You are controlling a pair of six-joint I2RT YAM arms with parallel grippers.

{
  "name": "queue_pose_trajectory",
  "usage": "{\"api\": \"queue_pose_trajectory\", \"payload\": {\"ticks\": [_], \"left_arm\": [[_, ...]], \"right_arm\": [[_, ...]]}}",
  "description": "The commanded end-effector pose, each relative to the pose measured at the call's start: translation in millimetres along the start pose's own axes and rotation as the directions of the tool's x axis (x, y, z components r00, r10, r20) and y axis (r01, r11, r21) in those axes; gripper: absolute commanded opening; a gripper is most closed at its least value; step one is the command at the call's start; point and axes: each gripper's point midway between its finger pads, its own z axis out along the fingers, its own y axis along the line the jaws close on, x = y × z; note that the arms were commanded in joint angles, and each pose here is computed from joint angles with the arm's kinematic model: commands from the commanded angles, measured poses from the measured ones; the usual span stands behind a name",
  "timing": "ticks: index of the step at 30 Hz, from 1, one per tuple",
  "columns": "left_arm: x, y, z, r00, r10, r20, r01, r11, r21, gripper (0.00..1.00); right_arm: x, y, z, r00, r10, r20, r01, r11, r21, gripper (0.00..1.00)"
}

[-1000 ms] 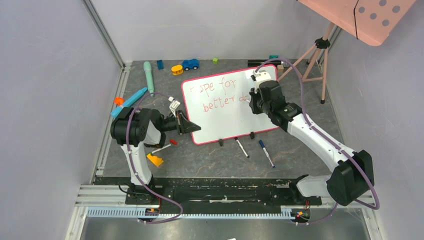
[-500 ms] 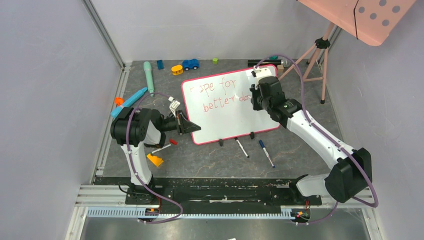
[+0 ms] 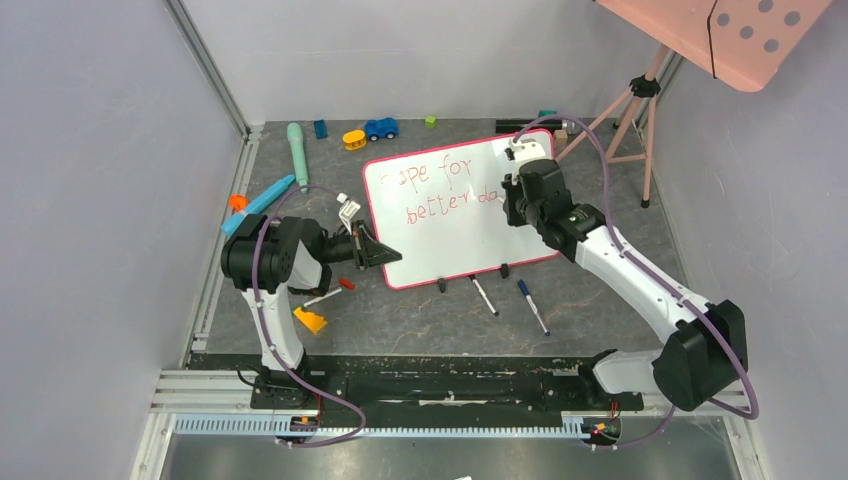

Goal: Write a sentence on the whiteboard

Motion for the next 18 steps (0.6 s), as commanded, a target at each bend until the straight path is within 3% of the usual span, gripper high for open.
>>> {"api": "queue_pose_trajectory", "payload": {"ticks": [1, 18], "left_arm": [[4, -8, 4, 0.98, 0.198, -0.023, -0.195, 0.978, 0.077, 0.02], [4, -7, 4, 0.98, 0.196, -0.023, -0.194, 0.978, 0.077, 0.02]], "right_arm": [[9, -4, -1, 1.0, 0.022, -0.008, -0.022, 1.0, 0.007, 0.0], [-32, -7, -25, 0.997, 0.002, 0.08, -0.003, 1.0, 0.012, 0.0]]}}
